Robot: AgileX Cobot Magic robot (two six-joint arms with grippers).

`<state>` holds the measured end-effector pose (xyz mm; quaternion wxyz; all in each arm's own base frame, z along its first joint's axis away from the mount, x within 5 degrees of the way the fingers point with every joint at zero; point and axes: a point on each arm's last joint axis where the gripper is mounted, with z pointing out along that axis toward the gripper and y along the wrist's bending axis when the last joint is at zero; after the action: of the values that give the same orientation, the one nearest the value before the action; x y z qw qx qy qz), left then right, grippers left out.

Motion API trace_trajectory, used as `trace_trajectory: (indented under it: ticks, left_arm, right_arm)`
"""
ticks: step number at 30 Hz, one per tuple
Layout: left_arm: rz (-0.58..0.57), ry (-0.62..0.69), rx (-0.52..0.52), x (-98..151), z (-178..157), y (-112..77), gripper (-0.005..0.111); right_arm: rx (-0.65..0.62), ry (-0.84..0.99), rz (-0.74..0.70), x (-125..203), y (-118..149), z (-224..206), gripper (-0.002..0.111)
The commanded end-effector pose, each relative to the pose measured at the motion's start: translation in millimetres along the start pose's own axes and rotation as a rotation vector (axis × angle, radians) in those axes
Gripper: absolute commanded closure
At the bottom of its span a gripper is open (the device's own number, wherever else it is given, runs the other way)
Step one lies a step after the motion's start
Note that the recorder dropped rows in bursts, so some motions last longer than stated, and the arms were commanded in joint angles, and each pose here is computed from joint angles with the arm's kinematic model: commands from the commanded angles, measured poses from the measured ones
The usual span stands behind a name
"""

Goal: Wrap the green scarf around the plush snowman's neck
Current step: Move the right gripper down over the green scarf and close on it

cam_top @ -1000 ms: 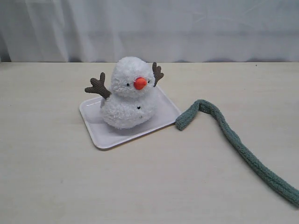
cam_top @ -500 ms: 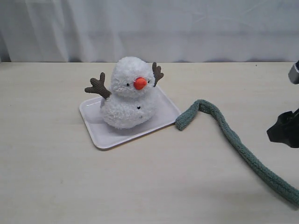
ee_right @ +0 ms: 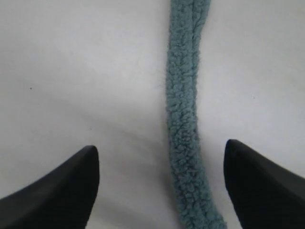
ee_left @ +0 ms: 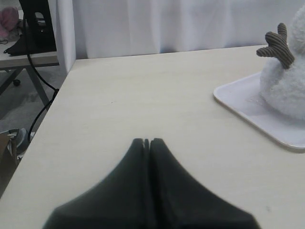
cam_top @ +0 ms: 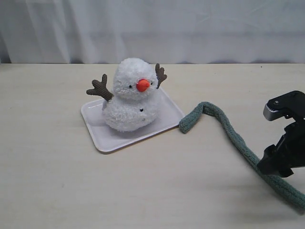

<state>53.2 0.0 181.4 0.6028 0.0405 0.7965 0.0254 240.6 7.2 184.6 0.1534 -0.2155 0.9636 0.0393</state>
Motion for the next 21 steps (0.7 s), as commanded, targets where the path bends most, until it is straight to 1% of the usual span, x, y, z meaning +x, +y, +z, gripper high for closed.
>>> trace_trajectory:
  ticks: [1, 6, 13, 21]
  left_arm:
    - [-0.003, -0.009, -0.002, 0.0, 0.1, 0.1, 0.107]
    - [-0.003, -0.009, -0.002, 0.0, 0.1, 0.1, 0.107]
    - [-0.003, -0.009, -0.002, 0.0, 0.1, 0.1, 0.107]
    - [-0.003, -0.009, -0.002, 0.0, 0.1, 0.1, 0.107]
  right_arm:
    - [0.011, 0.007, -0.004, -1.1, -5.9, 15.8, 0.039]
    - [0.029, 0.006, -0.049, -3.5, -11.0, 30.2, 0.039]
    - [0.073, -0.025, -0.052, -7.7, -18.1, 44.9, 0.039]
    - [0.041, 0.043, -0.06, -2.0, -19.4, 67.4, 0.039]
